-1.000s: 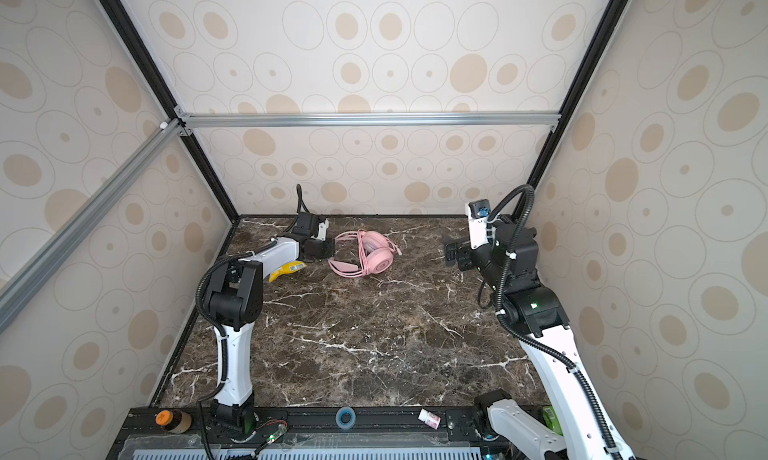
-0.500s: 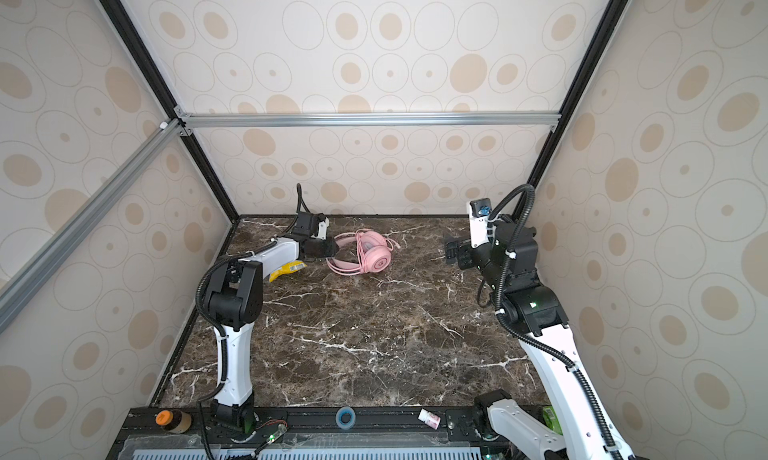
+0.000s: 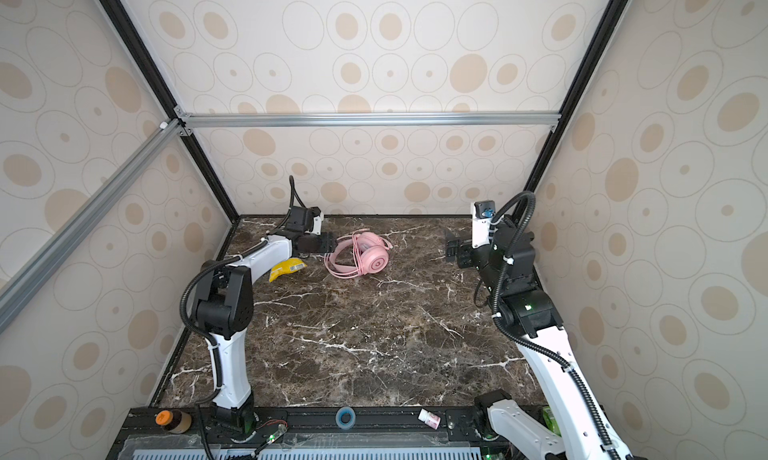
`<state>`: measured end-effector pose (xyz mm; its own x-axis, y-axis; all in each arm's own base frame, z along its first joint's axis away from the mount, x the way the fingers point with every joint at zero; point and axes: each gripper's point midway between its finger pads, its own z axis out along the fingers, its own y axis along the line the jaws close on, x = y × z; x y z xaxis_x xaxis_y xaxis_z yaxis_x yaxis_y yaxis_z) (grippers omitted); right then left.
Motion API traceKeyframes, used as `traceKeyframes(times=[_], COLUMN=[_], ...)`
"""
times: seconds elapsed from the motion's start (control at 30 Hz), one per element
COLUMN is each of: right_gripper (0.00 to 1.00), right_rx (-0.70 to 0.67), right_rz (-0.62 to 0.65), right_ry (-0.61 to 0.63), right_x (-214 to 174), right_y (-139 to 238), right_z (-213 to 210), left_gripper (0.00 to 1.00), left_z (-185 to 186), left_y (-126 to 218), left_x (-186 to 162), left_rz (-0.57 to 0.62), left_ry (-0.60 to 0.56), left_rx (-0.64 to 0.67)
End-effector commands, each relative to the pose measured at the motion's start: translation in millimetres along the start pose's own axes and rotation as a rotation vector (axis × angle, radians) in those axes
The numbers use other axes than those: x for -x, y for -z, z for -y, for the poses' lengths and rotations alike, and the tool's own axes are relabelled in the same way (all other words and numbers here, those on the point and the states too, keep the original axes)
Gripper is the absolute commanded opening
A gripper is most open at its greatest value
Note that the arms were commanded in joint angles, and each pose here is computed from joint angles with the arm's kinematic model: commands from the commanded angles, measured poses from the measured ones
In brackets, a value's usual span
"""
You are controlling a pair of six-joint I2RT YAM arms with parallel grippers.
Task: Wrap the headphones
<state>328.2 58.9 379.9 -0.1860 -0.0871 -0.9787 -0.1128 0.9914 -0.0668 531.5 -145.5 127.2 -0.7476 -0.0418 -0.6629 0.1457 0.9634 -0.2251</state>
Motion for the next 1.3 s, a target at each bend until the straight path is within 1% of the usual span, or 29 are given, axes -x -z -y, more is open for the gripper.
traceKeyframes(times=[0.0, 0.07, 0.13, 0.2, 0.27, 0.3, 0.33, 0.4, 0.47, 0.53, 0.63, 0.7, 0.77, 0.87, 0.97, 1.0, 1.07, 1.13, 1.27], right_gripper=[1.00, 1.00, 1.00, 1.00, 1.00, 1.00, 1.00, 1.00, 1.00, 1.00, 1.00, 1.00, 1.00, 1.00, 1.00, 1.00, 1.00, 1.00, 1.00], right_rx=[-0.138, -0.252, -0.417, -0.481, -0.425, -0.375, -0.349, -0.339, -0.333, -0.309, -0.315, -0.331, -0.344, -0.366, -0.376, -0.372, -0.354, -0.371, -0.401], right_rz=[0.032, 0.010, -0.015, -0.037, -0.030, -0.016, -0.013, -0.051, -0.122, -0.181, -0.192, -0.199, -0.186, -0.198, -0.198, -0.199, -0.205, -0.207, -0.200], right_ry=[-0.083, -0.130, -0.177, -0.171, -0.147, -0.131, -0.133, -0.150, -0.126, -0.087, -0.103, -0.117, -0.095, -0.096, -0.103, -0.100, -0.094, -0.112, -0.151], right_x=[-11, -29, -58, -85, -107, -116, -127, -150, -170, -188, -208, -221, -223, -234, -246, -249, -253, -256, -261], right_y=[-3, -6, -8, -12, -23, -29, -33, -40, -49, -55, -55, -52, -50, -50, -50, -51, -54, -56, -66], right_z=[24, 41, 65, 73, 64, 55, 50, 47, 43, 38, 38, 41, 45, 54, 59, 61, 63, 72, 85], left_gripper=[0.75, 0.77, 0.79, 0.84, 0.91, 0.96, 0.98, 0.98, 0.98, 0.98, 0.98, 0.98, 0.98, 0.98, 0.98, 0.98, 0.98, 0.98, 0.98], left_z=[2, 7, 14, 24, 36, 38, 36, 26, 10, -13, -40, -49, -47, -61, -74, -77, -79, -84, -84], left_y=[41, 61, 84, 107, 130, 140, 147, 167, 185, 205, 225, 232, 230, 213, 200, 195, 190, 185, 181], left_x=[16, 18, 14, 7, -3, -14, -23, -35, -45, -51, -65, -75, -84, -103, -112, -117, -118, -114, -104], left_rz=[0.059, 0.087, 0.116, 0.162, 0.229, 0.261, 0.294, 0.359, 0.412, 0.482, 0.568, 0.627, 0.652, 0.593, 0.582, 0.584, 0.604, 0.596, 0.669], left_ry=[-0.045, -0.059, -0.087, -0.129, -0.182, -0.205, -0.219, -0.214, -0.184, -0.109, -0.024, 0.003, -0.047, -0.070, -0.079, -0.101, -0.127, -0.137, -0.184], left_rx=[0.016, 0.018, 0.018, 0.014, -0.007, -0.013, -0.005, 0.036, 0.102, 0.205, 0.306, 0.324, 0.304, 0.370, 0.441, 0.452, 0.471, 0.502, 0.516])
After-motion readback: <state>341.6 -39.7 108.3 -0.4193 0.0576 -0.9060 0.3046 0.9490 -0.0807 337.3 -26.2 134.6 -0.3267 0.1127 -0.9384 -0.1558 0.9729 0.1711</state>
